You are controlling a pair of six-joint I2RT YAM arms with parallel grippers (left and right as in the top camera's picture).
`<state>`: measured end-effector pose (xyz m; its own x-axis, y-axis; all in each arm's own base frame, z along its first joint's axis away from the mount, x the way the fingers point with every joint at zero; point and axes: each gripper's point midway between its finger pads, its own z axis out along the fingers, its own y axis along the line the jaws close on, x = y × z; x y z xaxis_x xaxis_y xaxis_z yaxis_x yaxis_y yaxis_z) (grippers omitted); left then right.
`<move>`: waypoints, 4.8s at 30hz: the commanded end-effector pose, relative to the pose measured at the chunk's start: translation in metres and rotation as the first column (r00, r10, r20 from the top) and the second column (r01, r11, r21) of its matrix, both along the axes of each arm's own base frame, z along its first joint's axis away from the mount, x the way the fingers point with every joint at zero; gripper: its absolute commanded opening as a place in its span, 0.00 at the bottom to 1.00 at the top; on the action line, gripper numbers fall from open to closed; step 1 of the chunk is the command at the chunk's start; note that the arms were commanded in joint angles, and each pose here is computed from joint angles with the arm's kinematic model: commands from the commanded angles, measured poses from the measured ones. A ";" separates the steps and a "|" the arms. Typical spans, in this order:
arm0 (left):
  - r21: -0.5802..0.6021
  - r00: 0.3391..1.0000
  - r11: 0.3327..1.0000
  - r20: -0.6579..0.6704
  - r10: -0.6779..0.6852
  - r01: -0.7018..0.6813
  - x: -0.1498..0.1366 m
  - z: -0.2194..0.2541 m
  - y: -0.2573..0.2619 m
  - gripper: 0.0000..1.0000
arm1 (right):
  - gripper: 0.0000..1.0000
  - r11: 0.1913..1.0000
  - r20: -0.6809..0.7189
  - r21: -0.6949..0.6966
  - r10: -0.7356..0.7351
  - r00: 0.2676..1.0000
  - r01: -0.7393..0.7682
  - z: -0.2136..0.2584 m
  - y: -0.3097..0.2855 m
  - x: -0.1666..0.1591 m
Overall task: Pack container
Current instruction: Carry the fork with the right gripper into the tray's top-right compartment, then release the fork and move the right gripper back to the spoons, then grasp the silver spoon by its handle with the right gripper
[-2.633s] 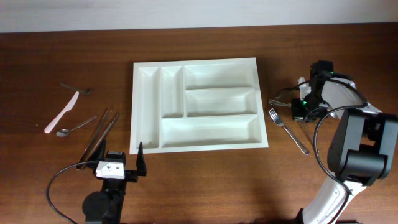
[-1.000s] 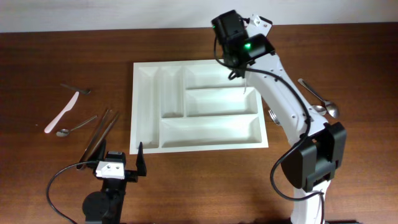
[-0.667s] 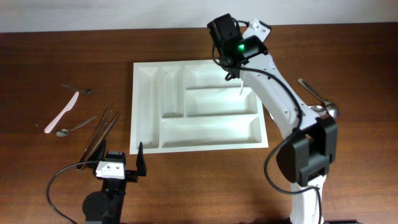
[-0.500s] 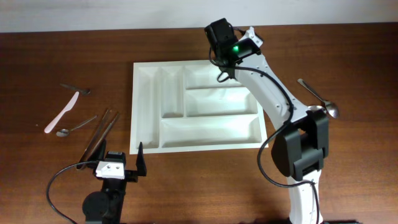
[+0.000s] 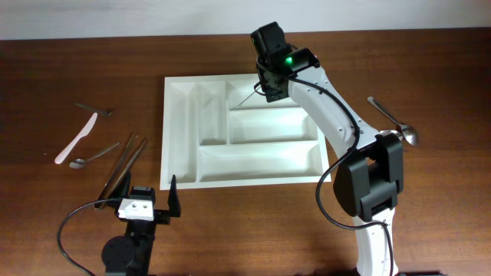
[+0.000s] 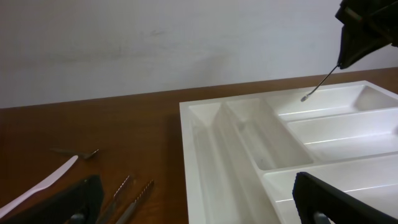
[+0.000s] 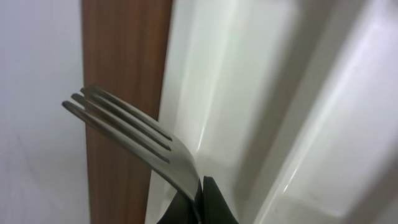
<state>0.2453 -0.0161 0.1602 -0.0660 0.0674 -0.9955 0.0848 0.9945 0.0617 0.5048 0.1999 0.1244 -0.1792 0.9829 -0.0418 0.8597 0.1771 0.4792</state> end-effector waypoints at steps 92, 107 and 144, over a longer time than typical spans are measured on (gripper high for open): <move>0.018 1.000 1.000 0.002 -0.002 0.002 0.000 -0.002 0.000 0.99 | 0.99 0.364 -0.418 -0.223 0.803 0.426 -0.905 -0.086 -0.338 -0.055; 0.018 1.000 1.000 0.002 -0.002 0.002 0.000 -0.002 0.000 0.99 | 0.95 0.229 -0.434 -0.200 0.851 0.296 -0.953 -0.133 -0.337 -0.050; 0.018 1.000 1.000 0.002 -0.002 0.002 0.000 -0.002 0.000 0.99 | 0.04 0.346 -0.403 -0.164 0.831 0.383 -0.924 -0.135 -0.350 -0.062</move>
